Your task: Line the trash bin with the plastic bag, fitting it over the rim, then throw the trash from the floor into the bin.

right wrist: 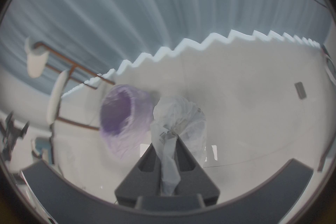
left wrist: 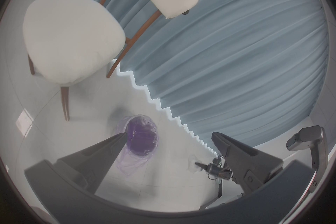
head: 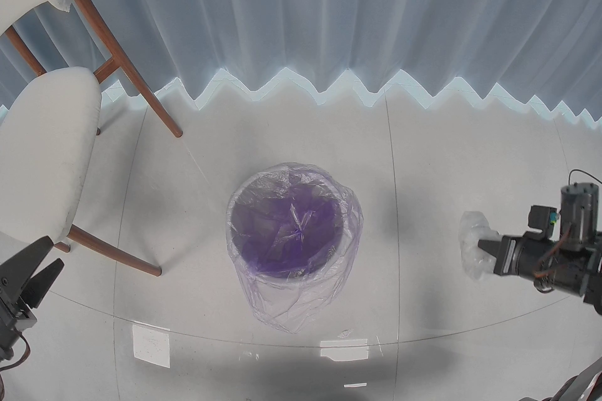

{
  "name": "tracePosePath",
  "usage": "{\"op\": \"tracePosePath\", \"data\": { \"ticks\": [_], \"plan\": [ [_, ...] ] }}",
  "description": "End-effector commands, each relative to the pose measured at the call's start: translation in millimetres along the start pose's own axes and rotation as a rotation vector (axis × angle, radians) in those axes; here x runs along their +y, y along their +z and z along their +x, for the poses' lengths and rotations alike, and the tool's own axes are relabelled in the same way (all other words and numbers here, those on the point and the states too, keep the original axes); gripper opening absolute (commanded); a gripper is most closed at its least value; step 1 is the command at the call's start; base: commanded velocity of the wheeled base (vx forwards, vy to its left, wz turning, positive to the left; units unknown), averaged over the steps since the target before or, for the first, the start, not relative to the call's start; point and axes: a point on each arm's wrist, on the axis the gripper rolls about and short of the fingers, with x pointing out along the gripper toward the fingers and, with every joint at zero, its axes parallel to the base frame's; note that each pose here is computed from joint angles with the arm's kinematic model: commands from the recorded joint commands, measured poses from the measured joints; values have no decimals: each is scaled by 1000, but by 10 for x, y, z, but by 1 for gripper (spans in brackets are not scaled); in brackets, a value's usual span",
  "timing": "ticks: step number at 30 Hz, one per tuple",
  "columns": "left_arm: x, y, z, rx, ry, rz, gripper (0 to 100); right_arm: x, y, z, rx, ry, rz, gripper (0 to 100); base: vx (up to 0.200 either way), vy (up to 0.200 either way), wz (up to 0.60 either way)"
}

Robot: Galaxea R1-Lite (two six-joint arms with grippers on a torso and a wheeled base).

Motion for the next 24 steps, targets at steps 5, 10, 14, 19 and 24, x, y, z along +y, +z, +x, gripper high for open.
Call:
{"op": "tracePosePath", "data": {
  "ticks": [5, 10, 14, 19, 24],
  "plan": [
    [-63, 148, 141, 51, 0, 177, 100, 181, -262, -325, -26, 362, -201, 0, 0, 80, 0],
    [-52, 145, 158, 73, 11, 222, 100, 392, -135, -51, -22, 426, -239, 0, 0, 200, 0],
    [-45, 190, 214, 75, 28, 234, 100, 501, -13, 172, -24, 434, -245, 0, 0, 200, 0],
    [-67, 245, 251, 68, 30, 239, 100, 702, 6, 437, -9, 475, -298, 0, 0, 200, 0],
    [-79, 236, 237, 67, 19, 245, 100, 882, -48, 730, 15, 505, -336, 0, 0, 200, 0]
  ]
}}
